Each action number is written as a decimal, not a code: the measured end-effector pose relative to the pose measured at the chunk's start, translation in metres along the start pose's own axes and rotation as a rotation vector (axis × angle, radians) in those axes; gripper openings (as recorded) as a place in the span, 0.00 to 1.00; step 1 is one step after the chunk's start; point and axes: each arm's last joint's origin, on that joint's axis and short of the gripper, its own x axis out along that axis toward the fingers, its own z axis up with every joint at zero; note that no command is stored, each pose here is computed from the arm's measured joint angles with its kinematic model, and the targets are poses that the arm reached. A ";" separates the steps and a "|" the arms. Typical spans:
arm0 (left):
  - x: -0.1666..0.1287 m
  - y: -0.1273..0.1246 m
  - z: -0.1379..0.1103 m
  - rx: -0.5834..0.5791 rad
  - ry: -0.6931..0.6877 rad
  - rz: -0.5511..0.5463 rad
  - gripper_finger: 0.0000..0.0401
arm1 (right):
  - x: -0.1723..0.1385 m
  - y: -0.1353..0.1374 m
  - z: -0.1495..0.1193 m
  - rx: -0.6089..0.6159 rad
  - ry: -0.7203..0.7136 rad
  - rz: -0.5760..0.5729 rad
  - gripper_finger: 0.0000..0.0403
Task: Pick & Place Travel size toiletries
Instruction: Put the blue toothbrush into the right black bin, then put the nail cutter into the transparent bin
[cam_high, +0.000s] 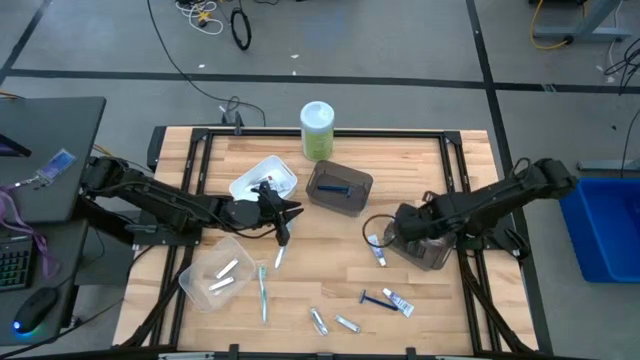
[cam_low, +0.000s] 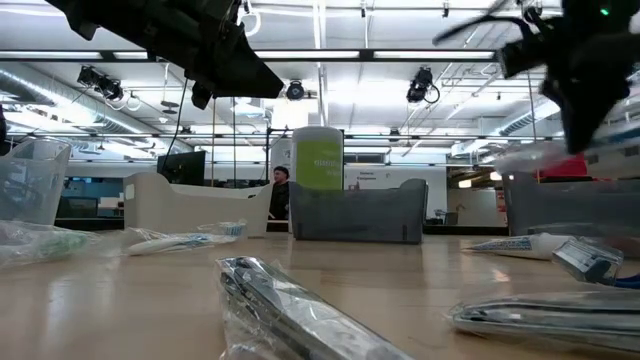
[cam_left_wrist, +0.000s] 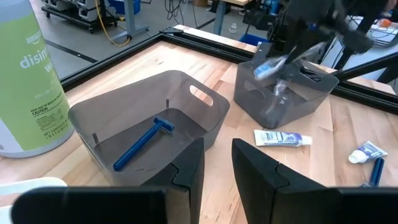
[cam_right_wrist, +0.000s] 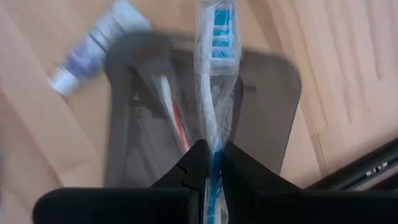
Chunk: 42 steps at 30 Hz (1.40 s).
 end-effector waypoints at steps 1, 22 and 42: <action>0.000 0.000 0.000 0.000 0.000 0.000 0.22 | 0.006 0.001 -0.004 -0.013 0.019 -0.007 0.10; 0.000 0.000 0.000 0.000 -0.001 0.000 0.22 | 0.013 0.010 -0.002 -0.088 -0.041 0.069 0.40; -0.003 -0.010 0.000 -0.099 0.055 -0.172 0.23 | -0.007 0.047 0.060 -0.375 -1.084 0.122 0.48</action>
